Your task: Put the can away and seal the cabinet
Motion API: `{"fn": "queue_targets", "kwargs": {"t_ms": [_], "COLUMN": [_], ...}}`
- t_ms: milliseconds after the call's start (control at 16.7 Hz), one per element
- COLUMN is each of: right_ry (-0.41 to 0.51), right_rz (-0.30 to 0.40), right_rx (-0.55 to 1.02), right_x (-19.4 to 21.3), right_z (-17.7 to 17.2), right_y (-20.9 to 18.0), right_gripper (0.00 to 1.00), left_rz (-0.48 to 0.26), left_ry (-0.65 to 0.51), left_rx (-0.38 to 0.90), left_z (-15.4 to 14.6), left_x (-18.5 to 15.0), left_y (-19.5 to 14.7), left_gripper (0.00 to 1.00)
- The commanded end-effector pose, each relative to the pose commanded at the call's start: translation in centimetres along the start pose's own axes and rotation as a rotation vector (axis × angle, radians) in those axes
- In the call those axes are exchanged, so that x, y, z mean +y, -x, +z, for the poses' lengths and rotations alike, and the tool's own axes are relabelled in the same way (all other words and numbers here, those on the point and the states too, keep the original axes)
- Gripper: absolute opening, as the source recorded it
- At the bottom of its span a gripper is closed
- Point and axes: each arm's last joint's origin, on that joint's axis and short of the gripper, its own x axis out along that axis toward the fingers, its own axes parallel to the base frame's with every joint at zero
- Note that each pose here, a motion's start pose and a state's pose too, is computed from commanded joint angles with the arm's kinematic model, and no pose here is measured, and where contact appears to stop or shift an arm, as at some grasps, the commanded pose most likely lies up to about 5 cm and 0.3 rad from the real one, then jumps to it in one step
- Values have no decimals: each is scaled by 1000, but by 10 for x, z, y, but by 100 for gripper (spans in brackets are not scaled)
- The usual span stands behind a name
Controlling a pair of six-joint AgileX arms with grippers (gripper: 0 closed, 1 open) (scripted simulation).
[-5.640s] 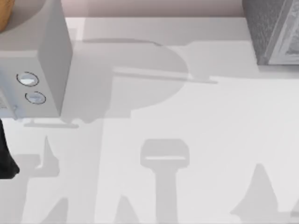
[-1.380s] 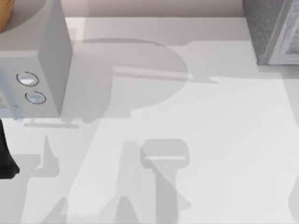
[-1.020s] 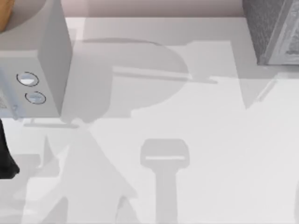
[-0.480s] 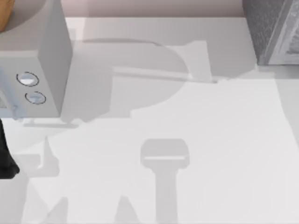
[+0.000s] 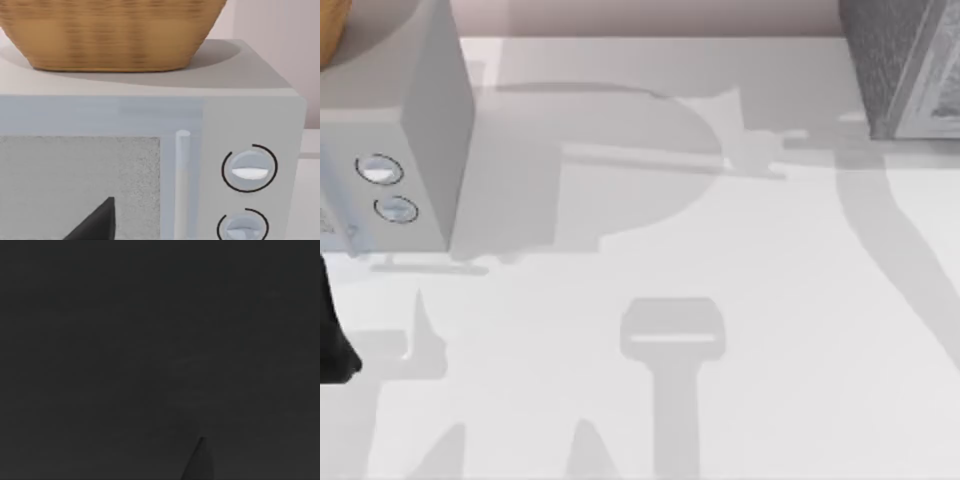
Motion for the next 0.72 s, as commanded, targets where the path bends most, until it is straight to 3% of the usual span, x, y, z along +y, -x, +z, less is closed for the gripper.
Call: {"fn": "queue_targets", "kwargs": {"t_ms": [420,720], "right_ry": [1,0], "right_rz": [-24,-24], "right_rx": [-13,-15], "right_x": [-4,-4], "right_z": [4,5], "right_y": [6,-11], "right_gripper": [100,100], "left_rz": [0,0], "left_ry": [0,0], "left_rx": [0,0], "left_z": [0,0], "left_x": [0,0], "left_y": [0,0], "left_gripper": [100,100]}}
